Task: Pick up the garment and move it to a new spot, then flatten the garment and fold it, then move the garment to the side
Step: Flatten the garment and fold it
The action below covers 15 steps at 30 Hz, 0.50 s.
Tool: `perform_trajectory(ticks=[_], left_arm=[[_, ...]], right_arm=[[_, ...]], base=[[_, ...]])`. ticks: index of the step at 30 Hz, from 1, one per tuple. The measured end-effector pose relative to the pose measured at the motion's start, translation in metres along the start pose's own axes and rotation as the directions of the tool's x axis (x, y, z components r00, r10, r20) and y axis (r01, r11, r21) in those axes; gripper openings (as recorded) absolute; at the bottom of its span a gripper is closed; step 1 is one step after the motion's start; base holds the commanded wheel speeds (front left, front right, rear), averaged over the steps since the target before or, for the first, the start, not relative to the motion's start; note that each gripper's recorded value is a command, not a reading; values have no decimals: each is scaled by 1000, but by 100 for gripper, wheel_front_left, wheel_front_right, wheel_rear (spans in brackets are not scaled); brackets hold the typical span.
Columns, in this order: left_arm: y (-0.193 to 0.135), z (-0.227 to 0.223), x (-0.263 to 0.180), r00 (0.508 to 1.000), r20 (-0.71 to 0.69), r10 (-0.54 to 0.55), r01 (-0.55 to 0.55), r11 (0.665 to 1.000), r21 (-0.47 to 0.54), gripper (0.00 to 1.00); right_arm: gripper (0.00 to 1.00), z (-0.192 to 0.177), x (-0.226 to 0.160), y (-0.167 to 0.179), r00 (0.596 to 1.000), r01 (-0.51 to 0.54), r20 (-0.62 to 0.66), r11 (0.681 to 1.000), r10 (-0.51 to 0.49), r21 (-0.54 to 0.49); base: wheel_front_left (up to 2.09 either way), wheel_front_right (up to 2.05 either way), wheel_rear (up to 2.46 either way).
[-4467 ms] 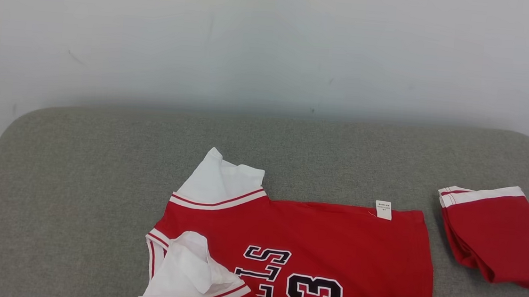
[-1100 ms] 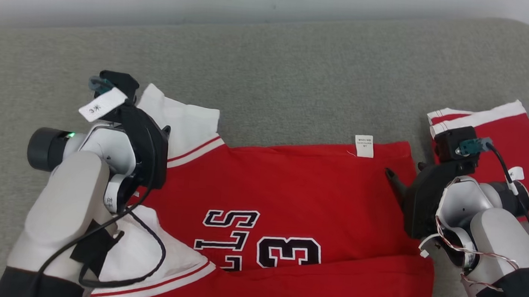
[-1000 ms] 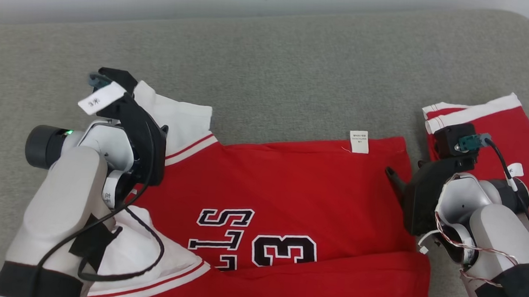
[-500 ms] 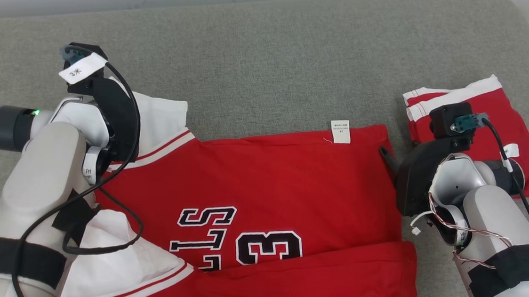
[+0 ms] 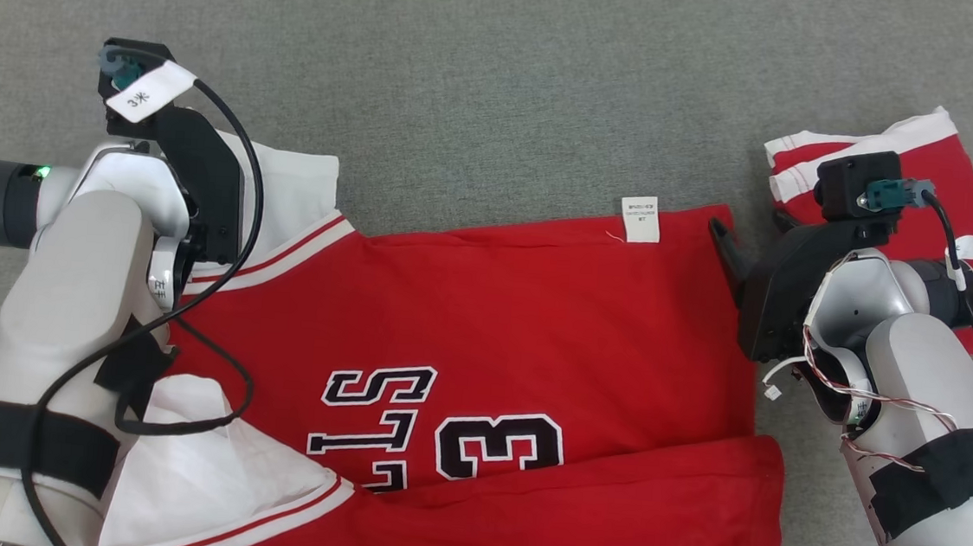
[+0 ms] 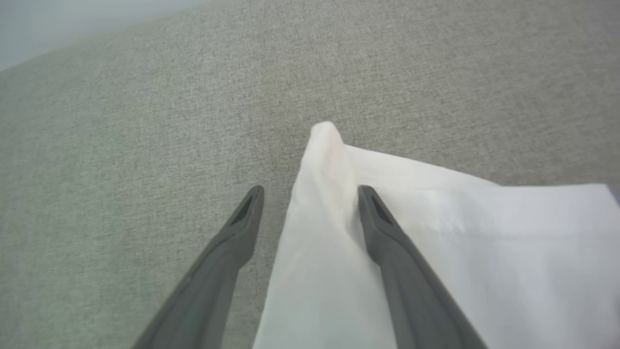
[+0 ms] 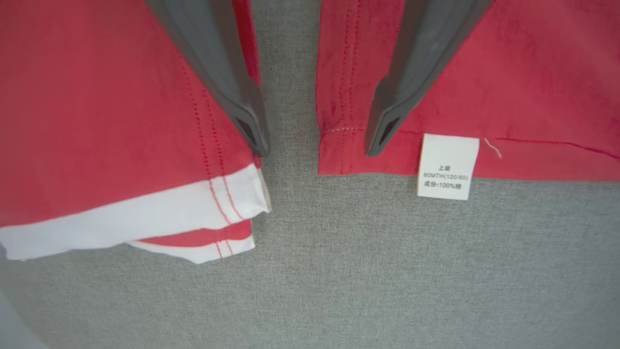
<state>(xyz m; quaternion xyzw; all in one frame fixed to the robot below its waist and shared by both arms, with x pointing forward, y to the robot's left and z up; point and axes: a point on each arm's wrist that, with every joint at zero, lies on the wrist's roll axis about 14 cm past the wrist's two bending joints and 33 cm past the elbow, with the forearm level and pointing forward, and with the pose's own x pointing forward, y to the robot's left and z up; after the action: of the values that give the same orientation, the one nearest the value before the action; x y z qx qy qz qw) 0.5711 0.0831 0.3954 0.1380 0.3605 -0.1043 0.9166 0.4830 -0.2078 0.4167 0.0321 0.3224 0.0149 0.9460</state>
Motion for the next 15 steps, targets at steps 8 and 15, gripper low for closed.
perform_trajectory(ticks=[8,15], left_arm=[[0,2,3,1000,11,11,-11,1000,-16,100],[-4,3,1,999,33,6,-5,1000,-18,0]], right_arm=[[100,-5,10,7,1000,-12,-9,1000,12,4],[79,-9,10,12,999,-27,-19,1000,27,-4]], base=[[0,0,0],[0,0,0]])
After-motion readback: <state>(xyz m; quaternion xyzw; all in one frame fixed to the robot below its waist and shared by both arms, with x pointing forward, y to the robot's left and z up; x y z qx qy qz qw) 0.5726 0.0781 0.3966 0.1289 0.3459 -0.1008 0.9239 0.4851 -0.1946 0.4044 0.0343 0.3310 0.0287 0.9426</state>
